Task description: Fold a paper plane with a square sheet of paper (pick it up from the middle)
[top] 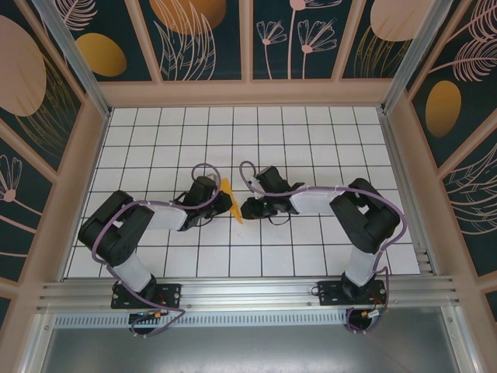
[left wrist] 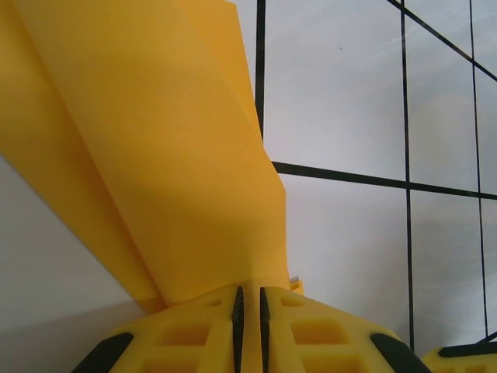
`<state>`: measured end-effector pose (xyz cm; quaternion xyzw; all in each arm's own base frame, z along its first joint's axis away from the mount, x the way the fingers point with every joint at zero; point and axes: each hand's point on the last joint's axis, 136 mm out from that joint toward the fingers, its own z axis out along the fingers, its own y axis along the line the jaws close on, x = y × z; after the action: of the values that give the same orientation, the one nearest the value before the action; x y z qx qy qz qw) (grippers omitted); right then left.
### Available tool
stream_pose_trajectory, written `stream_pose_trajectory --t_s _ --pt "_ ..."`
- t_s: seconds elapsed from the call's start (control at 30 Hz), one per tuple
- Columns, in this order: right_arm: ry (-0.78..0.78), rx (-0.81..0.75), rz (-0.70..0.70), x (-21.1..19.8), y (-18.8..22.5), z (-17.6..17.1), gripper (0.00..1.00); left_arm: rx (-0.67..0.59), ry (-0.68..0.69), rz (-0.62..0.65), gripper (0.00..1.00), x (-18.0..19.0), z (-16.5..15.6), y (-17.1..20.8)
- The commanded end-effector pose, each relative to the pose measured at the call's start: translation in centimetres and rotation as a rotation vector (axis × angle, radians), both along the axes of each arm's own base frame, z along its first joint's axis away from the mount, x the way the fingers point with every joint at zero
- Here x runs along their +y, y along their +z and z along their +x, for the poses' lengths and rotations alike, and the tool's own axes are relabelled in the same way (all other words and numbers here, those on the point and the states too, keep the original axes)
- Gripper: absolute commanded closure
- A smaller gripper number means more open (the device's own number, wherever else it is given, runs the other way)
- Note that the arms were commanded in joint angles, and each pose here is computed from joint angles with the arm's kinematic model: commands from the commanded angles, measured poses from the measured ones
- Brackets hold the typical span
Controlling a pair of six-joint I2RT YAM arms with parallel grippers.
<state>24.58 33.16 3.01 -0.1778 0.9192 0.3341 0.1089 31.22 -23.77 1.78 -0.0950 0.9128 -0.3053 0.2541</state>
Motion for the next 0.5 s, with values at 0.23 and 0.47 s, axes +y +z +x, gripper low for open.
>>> stream_pose_trajectory --t_s 0.23,0.47 --pt "0.055 -0.070 -0.040 2.3 0.4 0.9 0.75 0.048 0.005 0.059 0.83 0.7 -0.1 -1.4" --pt "0.084 -0.042 -0.054 3.1 -0.7 0.8 0.81 0.080 0.008 0.078 0.83 0.9 -0.3 -2.5"
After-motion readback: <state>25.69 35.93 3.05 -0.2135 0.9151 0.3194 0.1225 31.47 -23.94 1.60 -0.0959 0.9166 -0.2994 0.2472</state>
